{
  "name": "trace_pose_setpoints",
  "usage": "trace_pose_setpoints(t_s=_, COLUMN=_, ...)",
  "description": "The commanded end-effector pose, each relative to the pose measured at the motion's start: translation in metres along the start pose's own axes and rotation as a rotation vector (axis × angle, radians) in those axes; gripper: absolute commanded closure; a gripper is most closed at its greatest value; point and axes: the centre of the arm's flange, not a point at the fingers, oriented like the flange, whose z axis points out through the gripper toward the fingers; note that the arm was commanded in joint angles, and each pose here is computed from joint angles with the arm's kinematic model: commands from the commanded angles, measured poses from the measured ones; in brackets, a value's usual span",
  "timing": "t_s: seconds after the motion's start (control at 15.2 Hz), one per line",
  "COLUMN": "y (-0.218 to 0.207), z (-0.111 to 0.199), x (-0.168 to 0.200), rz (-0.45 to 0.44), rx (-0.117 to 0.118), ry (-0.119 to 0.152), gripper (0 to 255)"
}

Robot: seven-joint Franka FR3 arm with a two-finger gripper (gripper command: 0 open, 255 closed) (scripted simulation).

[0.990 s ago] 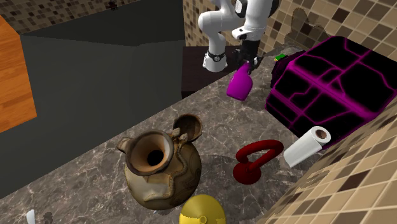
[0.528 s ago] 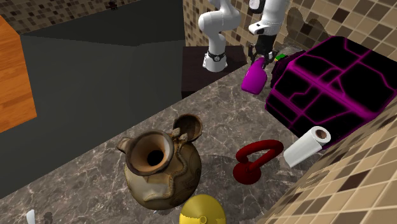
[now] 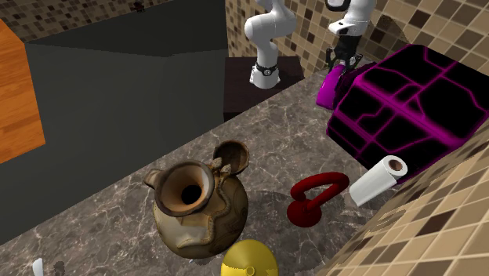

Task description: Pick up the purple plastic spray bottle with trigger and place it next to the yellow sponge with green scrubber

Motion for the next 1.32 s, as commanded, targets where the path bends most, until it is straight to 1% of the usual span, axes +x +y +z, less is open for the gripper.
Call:
trace_pose_setpoints(t_s=0.0, y=-0.012, z=-0.006, x=-0.025, rz=-0.001, rx=0.005, ry=0.001, gripper=255)
trace_pose_setpoints(t_s=1.25, y=-0.126, z=-0.032, x=-0.246, rz=-0.001, rx=0.005, ry=0.001, gripper=255)
